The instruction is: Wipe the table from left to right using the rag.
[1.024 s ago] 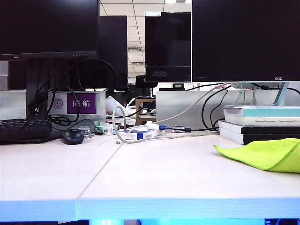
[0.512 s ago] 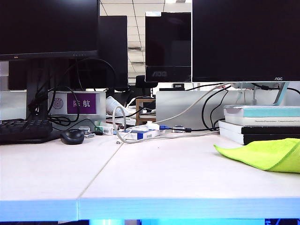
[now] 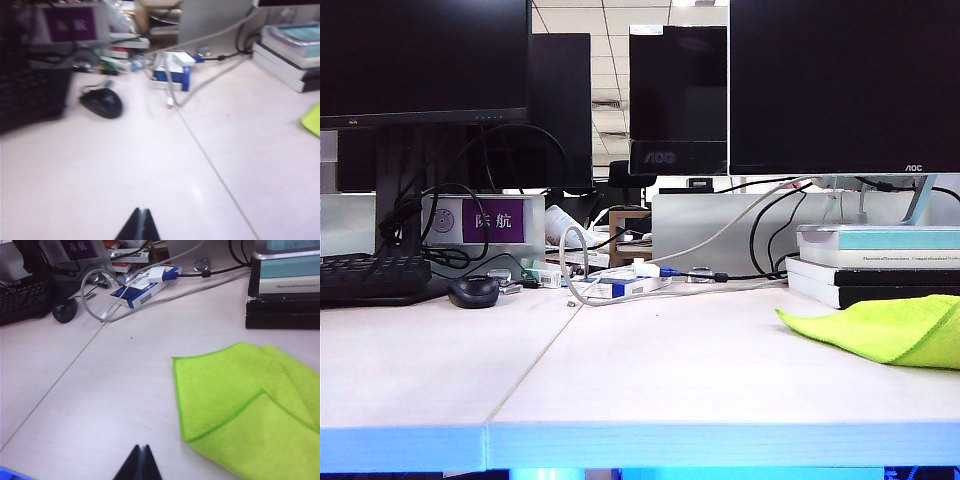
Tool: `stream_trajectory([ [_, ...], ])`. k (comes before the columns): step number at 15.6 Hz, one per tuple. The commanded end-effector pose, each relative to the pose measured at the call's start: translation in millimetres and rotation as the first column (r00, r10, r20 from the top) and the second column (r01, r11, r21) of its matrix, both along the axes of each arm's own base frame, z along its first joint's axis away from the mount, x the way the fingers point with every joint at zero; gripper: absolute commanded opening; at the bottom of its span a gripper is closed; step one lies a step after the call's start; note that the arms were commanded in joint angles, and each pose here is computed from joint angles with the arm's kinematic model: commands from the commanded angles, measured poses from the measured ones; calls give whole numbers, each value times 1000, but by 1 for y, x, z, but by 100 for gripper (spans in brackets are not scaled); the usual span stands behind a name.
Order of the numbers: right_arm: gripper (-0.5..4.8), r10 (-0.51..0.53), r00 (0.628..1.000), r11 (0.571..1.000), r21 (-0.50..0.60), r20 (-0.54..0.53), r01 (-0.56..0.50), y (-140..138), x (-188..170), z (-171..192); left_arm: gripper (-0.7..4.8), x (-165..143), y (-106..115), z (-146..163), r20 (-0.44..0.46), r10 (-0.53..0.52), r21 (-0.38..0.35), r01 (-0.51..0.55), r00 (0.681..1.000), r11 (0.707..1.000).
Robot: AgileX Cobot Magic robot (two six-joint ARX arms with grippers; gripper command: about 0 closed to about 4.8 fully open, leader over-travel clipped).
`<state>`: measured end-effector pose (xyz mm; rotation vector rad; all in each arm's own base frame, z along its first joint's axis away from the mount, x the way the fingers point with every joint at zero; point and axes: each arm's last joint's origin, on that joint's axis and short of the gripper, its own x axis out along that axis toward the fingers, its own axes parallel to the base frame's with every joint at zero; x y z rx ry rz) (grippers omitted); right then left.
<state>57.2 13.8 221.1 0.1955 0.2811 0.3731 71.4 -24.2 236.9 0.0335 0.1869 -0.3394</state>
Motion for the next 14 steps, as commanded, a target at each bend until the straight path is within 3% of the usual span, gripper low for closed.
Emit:
stream_trajectory([
  [1, -5, 3, 1000, 1000, 5, 15, -3, 0, 0, 2, -6, 10, -3, -10, 79, 5, -76, 1, 997, 997],
  [5, -5, 3, 1000, 1000, 5, 15, -3, 0, 0, 2, -6, 10, -1, -33, 106, 62, -82, -54, 992, 995],
  [7, -5, 4, 1000, 1000, 6, 15, -4, 0, 0, 2, -6, 12, 1, -50, 64, 65, -86, -59, 996, 995],
  [10, -5, 3, 1000, 1000, 6, 15, -3, 0, 0, 2, -6, 17, 9, -63, 18, 169, -81, -167, 985, 983],
  [14, -5, 3, 1000, 1000, 6, 16, -3, 0, 0, 2, -6, 22, 23, -87, -49, 319, -55, -321, 947, 945],
])
